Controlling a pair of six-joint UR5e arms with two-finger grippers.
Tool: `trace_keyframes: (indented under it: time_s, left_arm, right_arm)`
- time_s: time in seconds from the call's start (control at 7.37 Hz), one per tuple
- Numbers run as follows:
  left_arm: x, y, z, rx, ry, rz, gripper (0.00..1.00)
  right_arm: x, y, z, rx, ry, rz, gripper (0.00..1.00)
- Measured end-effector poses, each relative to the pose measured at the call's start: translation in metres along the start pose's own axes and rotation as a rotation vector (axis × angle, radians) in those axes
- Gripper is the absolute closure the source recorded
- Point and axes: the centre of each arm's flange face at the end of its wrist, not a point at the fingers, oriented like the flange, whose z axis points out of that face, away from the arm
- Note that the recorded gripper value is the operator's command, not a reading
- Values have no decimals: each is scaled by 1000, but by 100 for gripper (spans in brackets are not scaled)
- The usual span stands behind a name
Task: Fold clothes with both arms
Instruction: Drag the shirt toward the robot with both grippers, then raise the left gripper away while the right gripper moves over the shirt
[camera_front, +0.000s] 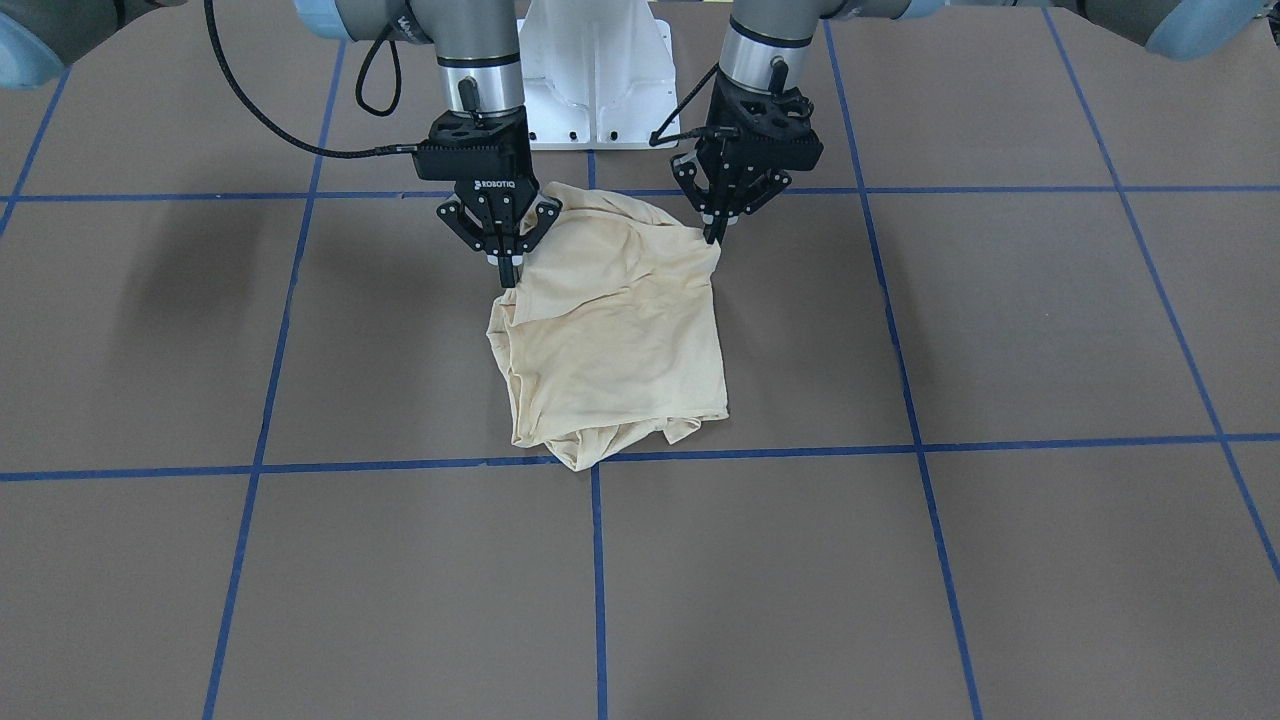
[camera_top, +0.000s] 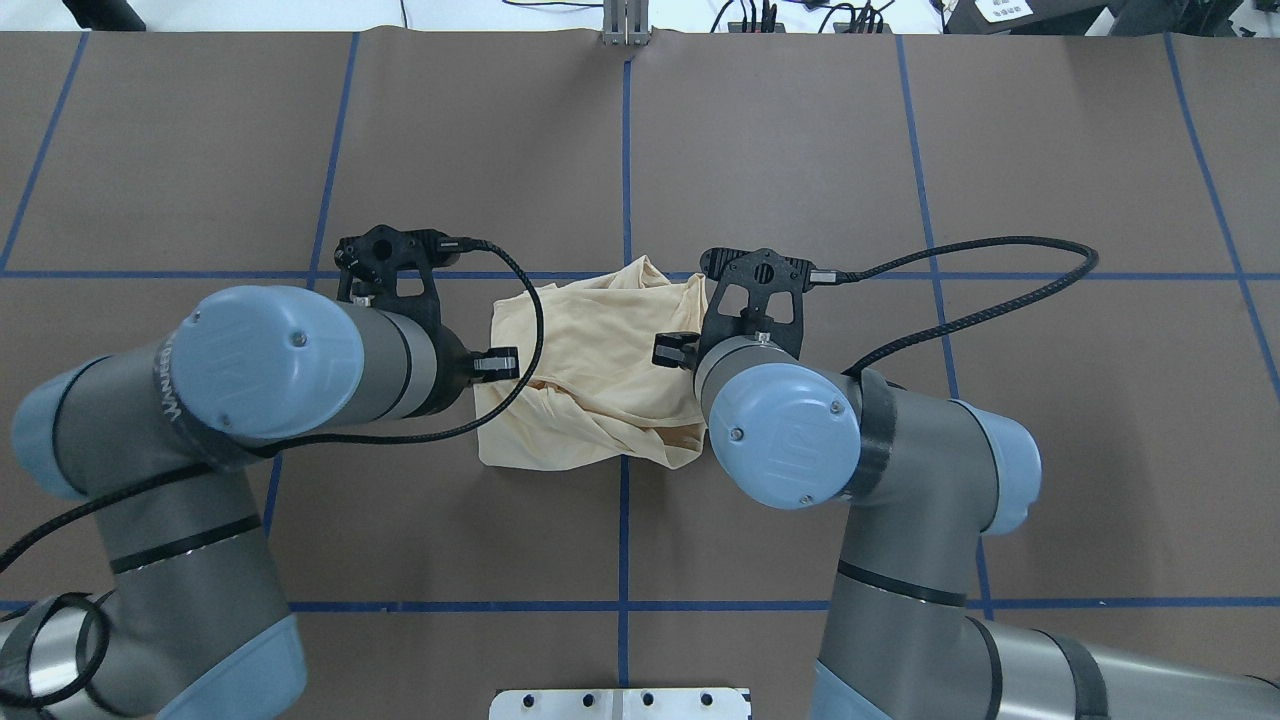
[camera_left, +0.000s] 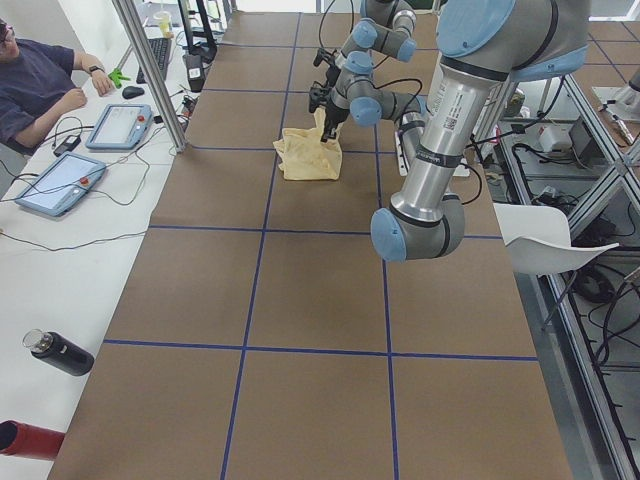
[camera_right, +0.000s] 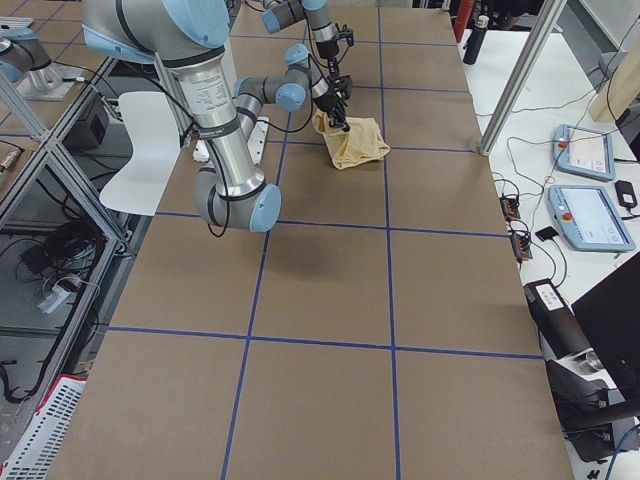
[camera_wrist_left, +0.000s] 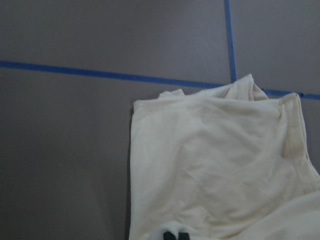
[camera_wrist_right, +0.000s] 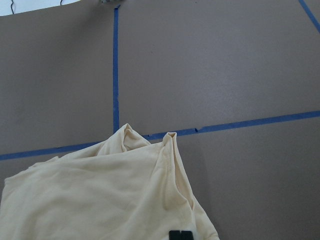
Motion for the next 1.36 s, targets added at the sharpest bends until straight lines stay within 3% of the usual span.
trace_keyframes:
  time_s: [0.27, 0.68, 0.81, 0.95, 1.22, 1.36]
  left_arm:
    - [5, -46, 52, 31, -89, 17, 100]
    - [-15, -77, 126, 58, -127, 32, 100]
    - [-21, -82, 138, 60, -132, 53, 28]
    - [-27, -90, 141, 65, -137, 87, 0]
    - [-37, -110, 128, 82, -98, 166, 0]
    - [-51, -123, 115, 67, -63, 223, 0]
  right_arm:
    - [-13, -14, 37, 15, 65, 1, 100]
    - [-22, -20, 76, 20, 132, -16, 96]
    - [-22, -22, 85, 21, 133, -20, 1]
    - [-19, -27, 93, 16, 129, -23, 0]
    - [-14, -48, 94, -27, 109, -23, 0]
    - [-18, -62, 85, -78, 79, -30, 0]
